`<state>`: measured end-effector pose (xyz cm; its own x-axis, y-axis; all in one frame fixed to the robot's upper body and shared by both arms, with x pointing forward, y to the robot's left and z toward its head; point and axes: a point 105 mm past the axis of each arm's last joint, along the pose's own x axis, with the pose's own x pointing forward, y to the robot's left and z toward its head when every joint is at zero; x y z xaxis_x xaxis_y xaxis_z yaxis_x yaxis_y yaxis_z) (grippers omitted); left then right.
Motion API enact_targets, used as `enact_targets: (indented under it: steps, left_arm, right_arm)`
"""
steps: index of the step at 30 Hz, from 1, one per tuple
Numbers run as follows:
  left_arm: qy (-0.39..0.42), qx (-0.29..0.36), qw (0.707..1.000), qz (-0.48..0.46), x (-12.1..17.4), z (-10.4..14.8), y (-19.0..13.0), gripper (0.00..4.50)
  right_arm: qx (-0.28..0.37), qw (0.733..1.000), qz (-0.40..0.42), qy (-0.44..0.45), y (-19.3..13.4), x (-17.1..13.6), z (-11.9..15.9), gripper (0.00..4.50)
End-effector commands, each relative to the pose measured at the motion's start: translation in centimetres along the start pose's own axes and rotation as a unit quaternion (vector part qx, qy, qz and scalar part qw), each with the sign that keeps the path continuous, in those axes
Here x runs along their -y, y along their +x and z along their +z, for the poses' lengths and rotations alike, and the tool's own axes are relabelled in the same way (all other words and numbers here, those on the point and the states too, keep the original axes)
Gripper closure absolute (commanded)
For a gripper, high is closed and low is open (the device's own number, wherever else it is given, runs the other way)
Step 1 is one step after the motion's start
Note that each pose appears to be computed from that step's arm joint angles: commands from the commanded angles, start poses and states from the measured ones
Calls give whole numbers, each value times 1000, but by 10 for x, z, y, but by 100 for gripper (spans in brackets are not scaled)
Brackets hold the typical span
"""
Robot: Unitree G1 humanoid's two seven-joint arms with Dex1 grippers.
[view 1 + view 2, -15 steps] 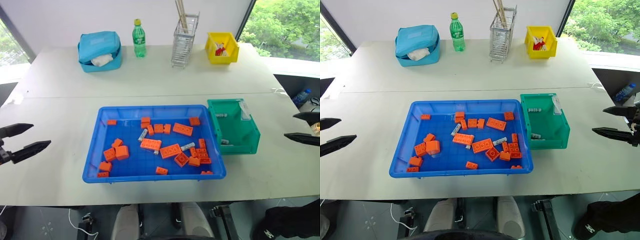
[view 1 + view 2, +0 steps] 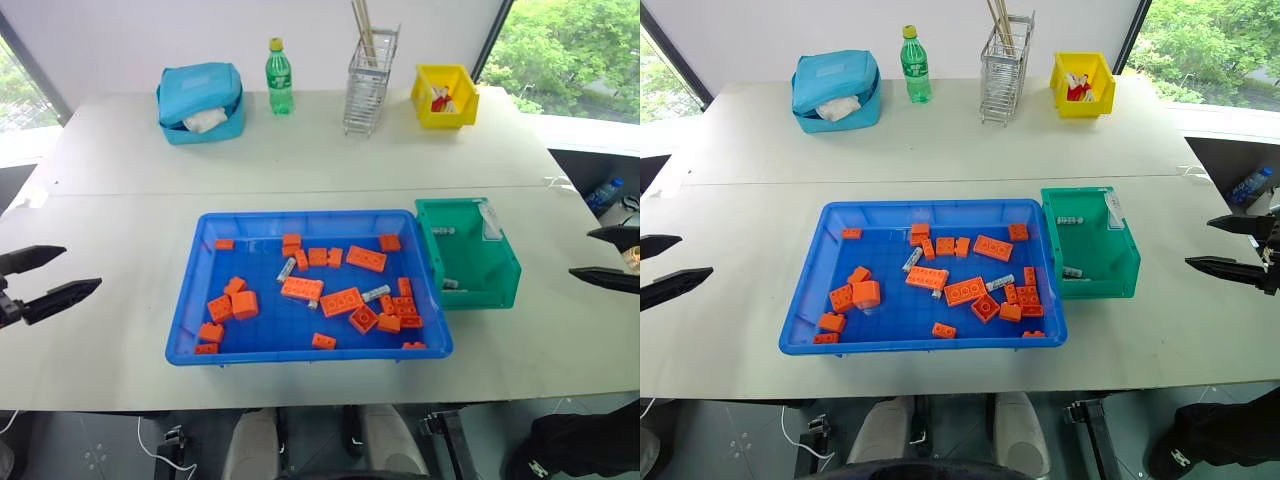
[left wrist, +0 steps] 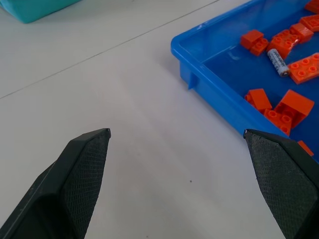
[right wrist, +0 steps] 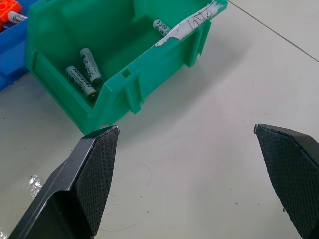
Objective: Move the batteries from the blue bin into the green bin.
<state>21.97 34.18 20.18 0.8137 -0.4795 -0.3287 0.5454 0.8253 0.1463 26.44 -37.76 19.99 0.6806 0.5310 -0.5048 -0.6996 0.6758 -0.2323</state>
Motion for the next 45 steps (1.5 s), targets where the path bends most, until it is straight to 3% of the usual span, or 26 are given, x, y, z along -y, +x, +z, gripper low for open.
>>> enact_targets:
  steps: [1, 8, 16, 24, 29, 35, 45]
  left_arm:
    - [14, 15, 1000, -6, 5, 9, -1, 0]
    - [20, 22, 999, -40, 19, 17, 6, 0]
    - [44, 33, 994, -99, 41, 37, 16, 0]
    - [66, 30, 971, -226, 85, 52, 39, 0]
    - [73, 24, 961, -265, 98, 51, 45, 0]
    - [72, 22, 956, -283, 110, 44, 56, 0]
    - [66, 32, 959, -275, 119, 41, 64, 0]
  right_arm:
    - [16, 999, -16, -23, -4, 5, 10, 4]
    - [13, 999, -10, -46, 2, 7, 20, 4]
    - [54, 992, 46, -109, 21, -6, 71, 4]
    - [132, 943, 202, -231, 112, -68, 161, 4]
    - [144, 899, 282, -304, 173, -118, 199, 4]
    - [122, 860, 334, -366, 240, -167, 203, 4]
    - [95, 825, 344, -438, 294, -200, 197, 4]
